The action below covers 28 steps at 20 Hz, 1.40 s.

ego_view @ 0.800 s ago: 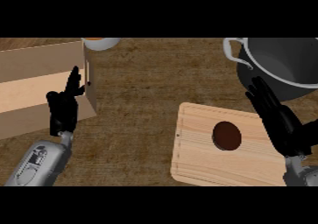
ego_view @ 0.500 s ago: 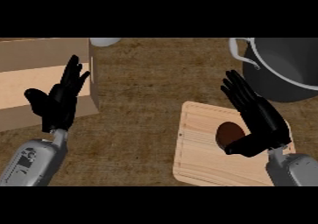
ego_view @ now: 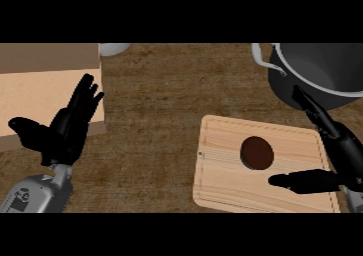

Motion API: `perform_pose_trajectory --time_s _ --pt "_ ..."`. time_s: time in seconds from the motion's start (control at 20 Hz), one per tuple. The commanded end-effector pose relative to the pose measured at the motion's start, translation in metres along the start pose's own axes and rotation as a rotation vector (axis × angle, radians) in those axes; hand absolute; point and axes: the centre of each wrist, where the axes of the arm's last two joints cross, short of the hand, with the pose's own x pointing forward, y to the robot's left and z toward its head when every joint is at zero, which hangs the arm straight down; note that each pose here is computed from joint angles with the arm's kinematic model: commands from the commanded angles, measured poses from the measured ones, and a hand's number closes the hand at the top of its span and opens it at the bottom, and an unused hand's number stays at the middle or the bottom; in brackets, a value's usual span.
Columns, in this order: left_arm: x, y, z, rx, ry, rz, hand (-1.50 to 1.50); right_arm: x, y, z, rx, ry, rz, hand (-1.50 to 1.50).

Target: Pick the cupcake from the cutting board and place it in the pot

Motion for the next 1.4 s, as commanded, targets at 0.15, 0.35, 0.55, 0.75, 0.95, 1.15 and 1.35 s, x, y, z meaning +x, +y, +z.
perform_pose_trajectory --time_s 0.15,0.35,0.55,0.75,0.95,1.15,1.35 --pt "-0.017 0.007 0.016 0.025 0.128 0.019 0.00 0.032 -0.057 0.027 0.135 0.067 0.324 -1.50" --pt "-0.012 0.007 0.007 0.003 0.116 0.023 0.00 0.078 -0.067 0.011 0.245 0.112 0.437 -1.50" --pt "-0.002 0.007 0.013 -0.006 0.102 0.006 0.00 0.111 -0.072 0.001 0.367 0.234 0.520 -1.50" --pt "-0.012 -0.006 0.014 -0.015 0.103 0.012 0.00 0.136 -0.064 -0.005 0.429 0.343 0.549 -1.50" --pt "-0.015 -0.004 0.020 -0.033 0.110 0.002 0.00 0.123 -0.059 -0.019 0.436 0.458 0.556 -1.50" --pt "-0.009 0.003 0.017 -0.032 0.100 0.026 0.00 0.119 -0.059 -0.034 0.423 0.503 0.539 -1.50" --pt "0.000 0.004 0.014 -0.032 0.101 0.014 0.00 0.111 -0.031 -0.033 0.490 0.570 0.554 -1.50"
